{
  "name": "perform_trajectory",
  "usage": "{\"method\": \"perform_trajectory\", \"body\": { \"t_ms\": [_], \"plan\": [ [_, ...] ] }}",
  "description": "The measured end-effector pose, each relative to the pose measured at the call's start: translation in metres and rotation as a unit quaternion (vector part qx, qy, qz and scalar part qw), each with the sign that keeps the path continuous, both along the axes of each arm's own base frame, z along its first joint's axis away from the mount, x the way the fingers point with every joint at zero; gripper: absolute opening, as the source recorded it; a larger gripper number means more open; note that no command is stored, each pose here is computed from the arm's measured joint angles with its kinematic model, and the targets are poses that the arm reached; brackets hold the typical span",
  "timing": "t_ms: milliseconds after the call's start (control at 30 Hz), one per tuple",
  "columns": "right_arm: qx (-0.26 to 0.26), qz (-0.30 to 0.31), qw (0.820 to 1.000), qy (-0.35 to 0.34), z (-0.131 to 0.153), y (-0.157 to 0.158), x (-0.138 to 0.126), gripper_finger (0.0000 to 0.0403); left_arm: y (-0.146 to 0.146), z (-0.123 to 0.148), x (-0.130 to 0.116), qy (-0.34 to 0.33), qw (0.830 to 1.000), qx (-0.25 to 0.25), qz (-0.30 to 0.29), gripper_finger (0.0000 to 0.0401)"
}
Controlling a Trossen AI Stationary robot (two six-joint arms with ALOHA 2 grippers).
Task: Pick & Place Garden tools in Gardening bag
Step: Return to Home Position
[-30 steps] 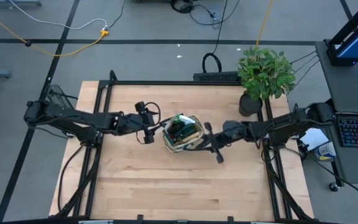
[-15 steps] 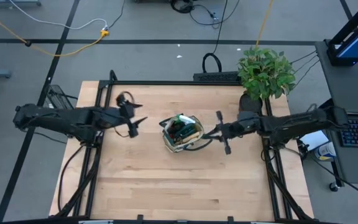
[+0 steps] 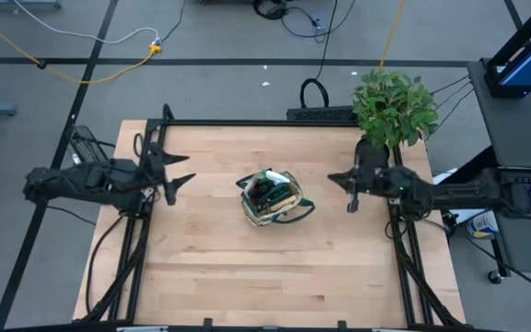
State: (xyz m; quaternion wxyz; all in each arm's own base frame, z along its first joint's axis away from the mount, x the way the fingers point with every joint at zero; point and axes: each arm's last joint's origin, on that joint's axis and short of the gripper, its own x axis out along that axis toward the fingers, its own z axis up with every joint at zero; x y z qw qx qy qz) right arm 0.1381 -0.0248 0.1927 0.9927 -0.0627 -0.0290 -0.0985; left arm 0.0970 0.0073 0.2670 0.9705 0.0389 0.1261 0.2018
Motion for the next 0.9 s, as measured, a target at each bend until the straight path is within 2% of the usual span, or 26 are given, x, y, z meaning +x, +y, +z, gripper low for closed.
{"method": "perform_trajectory", "body": {
  "t_ms": [100, 167, 300, 433, 600, 800, 900],
  "plan": [
    [0.01, -0.028, 0.999, -0.013, -0.013, -0.003, -0.009, 0.0001, 0.001, -0.011, -0.01, -0.021, 1.0, -0.008, 0.002, 0.0269],
    [0.02, -0.021, 0.999, -0.021, -0.012, -0.003, -0.012, 0.0001, 0.001, -0.015, -0.015, -0.033, 0.999, -0.008, -0.002, 0.0269],
    [0.027, -0.005, 1.0, 0.006, -0.017, -0.004, -0.013, 0.0, -0.001, -0.016, -0.025, -0.05, 0.998, -0.001, -0.047, 0.0269],
    [0.002, -0.017, 1.0, 0.007, -0.016, -0.006, -0.015, 0.0, -0.002, -0.013, -0.034, -0.074, 0.994, 0.013, -0.085, 0.0269],
    [-0.005, -0.025, 0.999, 0.029, -0.019, -0.008, -0.017, 0.0, -0.001, -0.014, -0.045, -0.09, 0.992, 0.022, -0.081, 0.0269],
    [0.005, -0.024, 0.997, 0.071, -0.027, -0.007, -0.019, 0.0, -0.002, -0.015, -0.042, -0.101, 0.99, 0.025, -0.093, 0.0269],
    [0.005, -0.024, 0.997, 0.075, -0.028, -0.007, -0.019, 0.0, -0.004, -0.024, -0.033, -0.114, 0.986, 0.049, -0.114, 0.0269]
  ]
}}
